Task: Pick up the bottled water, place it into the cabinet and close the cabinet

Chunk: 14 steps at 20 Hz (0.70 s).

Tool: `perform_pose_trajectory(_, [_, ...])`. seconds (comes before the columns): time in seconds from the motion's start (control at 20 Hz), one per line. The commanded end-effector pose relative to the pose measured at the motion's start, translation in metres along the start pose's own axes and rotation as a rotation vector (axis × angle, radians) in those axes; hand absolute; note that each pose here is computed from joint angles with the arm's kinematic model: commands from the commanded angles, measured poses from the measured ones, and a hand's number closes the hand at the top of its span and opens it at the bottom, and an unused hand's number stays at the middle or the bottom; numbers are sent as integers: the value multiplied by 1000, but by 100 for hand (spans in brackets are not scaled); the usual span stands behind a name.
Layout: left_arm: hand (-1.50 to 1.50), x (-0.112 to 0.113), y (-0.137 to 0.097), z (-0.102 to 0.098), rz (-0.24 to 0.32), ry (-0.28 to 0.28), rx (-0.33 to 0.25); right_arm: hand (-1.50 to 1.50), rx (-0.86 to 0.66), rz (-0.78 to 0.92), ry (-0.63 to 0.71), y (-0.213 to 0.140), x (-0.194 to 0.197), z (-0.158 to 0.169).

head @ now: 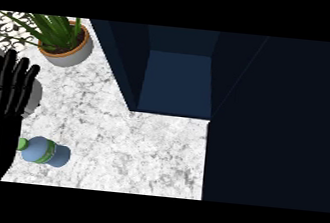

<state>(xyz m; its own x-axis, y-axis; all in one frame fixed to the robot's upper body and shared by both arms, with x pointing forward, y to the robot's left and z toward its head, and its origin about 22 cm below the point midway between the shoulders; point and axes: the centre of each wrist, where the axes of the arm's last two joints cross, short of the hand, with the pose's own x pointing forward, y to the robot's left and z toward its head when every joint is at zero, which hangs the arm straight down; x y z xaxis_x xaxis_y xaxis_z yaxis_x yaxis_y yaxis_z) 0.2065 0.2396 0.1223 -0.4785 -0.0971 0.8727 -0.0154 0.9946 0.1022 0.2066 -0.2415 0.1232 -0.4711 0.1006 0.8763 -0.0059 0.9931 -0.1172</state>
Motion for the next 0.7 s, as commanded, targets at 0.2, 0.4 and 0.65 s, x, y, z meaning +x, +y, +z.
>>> perform_pose_trajectory(0.2, [-150, 35, 2, 47, -78, -5, 146, -150, -28, -12, 33, -3, 25, 37])
perform_pose_trajectory(0.4, [-150, 32, -16, 48, 219, 232, 163, -150, 136, -246, 144, 8, 22, 55])
perform_pose_trajectory(0.65, [-150, 78, -28, 72, 233, 236, 166, -150, 139, -245, 140, -12, 62, 59])
